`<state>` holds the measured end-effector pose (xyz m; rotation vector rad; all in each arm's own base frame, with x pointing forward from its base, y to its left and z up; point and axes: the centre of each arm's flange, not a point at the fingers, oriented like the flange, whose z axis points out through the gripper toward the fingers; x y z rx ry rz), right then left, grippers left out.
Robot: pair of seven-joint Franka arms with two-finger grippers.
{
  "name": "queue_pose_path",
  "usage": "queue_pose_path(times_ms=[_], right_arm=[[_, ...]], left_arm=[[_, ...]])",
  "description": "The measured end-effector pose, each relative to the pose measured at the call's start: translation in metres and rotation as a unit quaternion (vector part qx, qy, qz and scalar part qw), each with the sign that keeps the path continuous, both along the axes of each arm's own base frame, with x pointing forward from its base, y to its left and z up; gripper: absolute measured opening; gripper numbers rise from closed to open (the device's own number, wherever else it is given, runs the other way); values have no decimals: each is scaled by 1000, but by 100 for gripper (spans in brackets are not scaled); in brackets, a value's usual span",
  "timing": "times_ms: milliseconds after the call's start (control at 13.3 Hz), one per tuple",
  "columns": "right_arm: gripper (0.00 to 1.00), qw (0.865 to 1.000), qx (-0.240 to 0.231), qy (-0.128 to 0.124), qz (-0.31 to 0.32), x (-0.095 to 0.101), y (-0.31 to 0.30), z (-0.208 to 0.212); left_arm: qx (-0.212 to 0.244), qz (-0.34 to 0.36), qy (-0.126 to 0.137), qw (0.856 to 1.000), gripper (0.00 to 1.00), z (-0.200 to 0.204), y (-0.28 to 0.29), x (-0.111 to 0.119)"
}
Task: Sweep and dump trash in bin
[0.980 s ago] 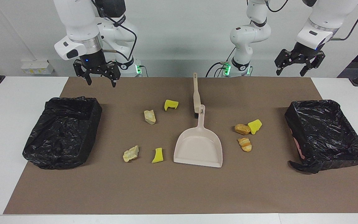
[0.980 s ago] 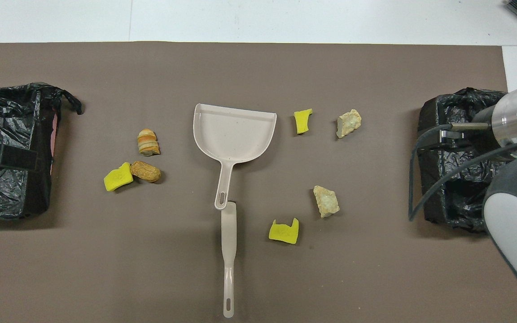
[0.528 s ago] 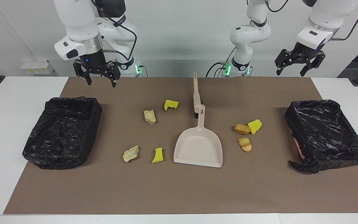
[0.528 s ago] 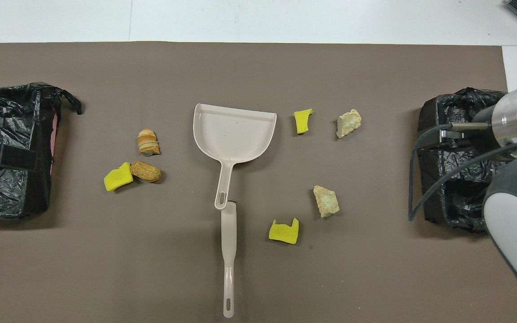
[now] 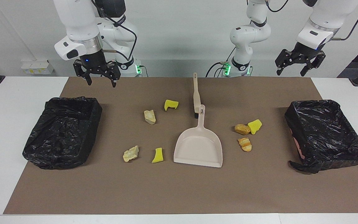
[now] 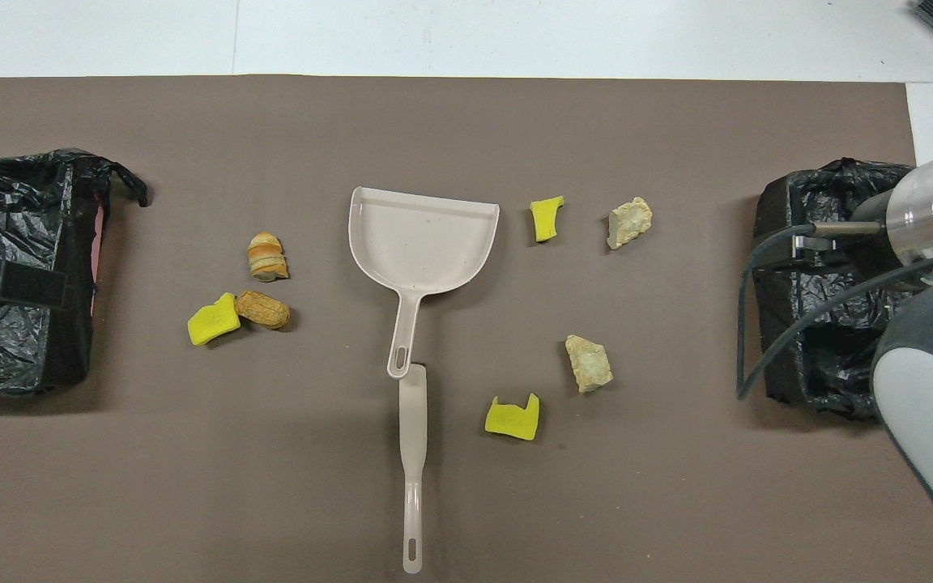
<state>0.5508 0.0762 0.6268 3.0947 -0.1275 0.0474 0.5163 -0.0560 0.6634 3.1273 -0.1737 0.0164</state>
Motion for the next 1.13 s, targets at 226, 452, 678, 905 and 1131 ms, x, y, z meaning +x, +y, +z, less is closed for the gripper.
queue_pose_path(times_ms=[226, 452, 678, 905, 1131], right_arm=[[100, 1000, 1, 1, 19, 0, -1, 0], [100, 1000, 2, 1, 10, 1, -2, 0], [100, 1000, 5, -10, 1, 5, 0, -1], [100, 1000, 8, -20, 1, 14, 2, -8], [100, 1000, 5, -13, 2, 24, 23, -28]], left_arm=[[-4, -13, -2, 1000, 100, -4, -14, 0], [-18, -54, 5, 998, 100, -34, -64, -9], [-15, -117, 27, 993, 100, -78, -136, -40], [-15, -127, 22, 992, 100, -120, -199, -75], [-11, -128, 24, 991, 100, -166, -254, -118]])
